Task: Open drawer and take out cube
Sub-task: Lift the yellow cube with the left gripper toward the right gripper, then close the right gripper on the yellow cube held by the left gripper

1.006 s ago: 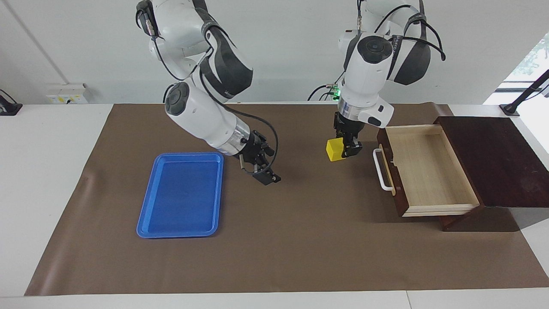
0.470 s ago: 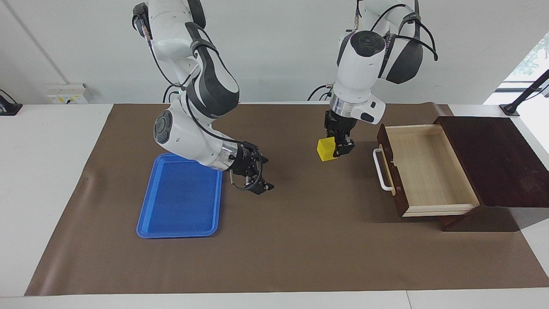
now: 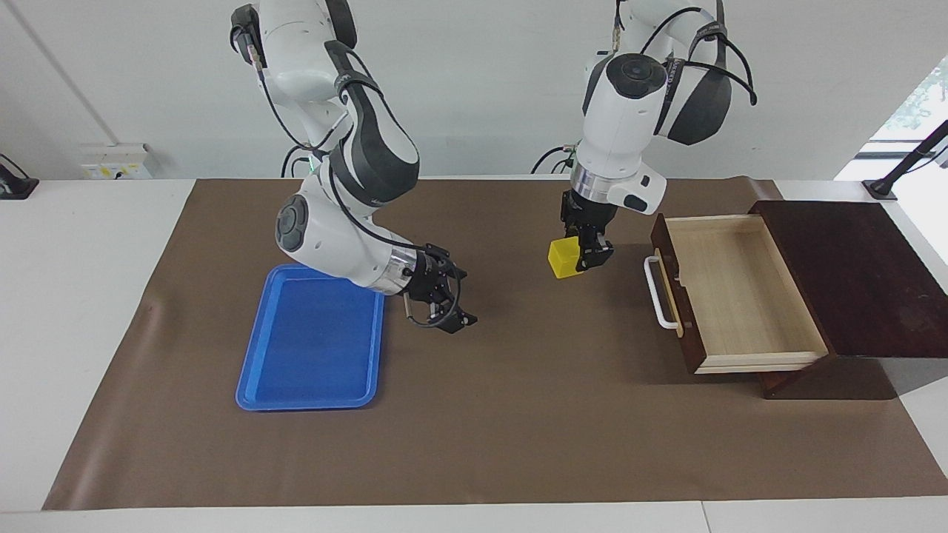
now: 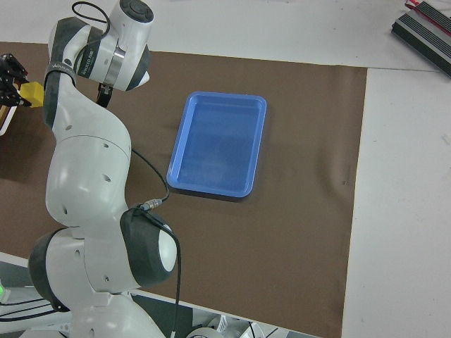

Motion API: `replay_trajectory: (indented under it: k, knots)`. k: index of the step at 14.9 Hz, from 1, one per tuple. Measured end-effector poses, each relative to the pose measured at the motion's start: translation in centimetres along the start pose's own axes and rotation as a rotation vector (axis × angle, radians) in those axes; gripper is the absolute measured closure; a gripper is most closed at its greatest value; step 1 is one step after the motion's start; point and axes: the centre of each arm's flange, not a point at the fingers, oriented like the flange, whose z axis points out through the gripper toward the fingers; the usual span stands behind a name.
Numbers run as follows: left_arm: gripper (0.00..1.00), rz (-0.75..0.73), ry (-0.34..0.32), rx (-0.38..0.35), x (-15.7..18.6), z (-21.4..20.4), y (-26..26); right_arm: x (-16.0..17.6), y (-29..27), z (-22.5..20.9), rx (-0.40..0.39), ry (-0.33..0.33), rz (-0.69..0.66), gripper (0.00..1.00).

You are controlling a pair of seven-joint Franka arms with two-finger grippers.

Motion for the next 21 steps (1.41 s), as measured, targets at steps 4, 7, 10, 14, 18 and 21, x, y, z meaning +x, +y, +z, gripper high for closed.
replay_trajectory:
  k: [4, 7, 10, 14, 18, 21]
  knots:
    - [0.45, -0.005, 0.002, 0.002, 0.2, 0.2, 0.1, -2.2, 0.3, 0.8, 0.013, -0.027, 0.013, 0.00]
    - [0.45, -0.006, 0.003, 0.003, 0.2, 0.2, 0.2, -4.2, 0.9, 2.1, 0.002, -0.027, -0.006, 0.00]
    - [0.45, -0.008, 0.003, 0.003, 0.2, 0.3, 0.2, -5.8, 1.5, 3.2, -0.001, -0.027, -0.038, 0.00]
    - [0.45, -0.008, 0.002, 0.001, 0.2, 0.2, 0.2, -6.1, 1.6, 3.3, -0.001, -0.022, -0.041, 0.00]
    - [0.45, -0.009, 0.001, 0.001, 0.2, 0.2, 0.2, -6.6, 1.7, 3.2, -0.001, -0.025, -0.040, 0.00]
    - [0.45, -0.010, 0.001, 0.000, 0.2, 0.2, 0.2, -8.8, 2.4, 3.6, -0.007, -0.030, -0.023, 0.00]
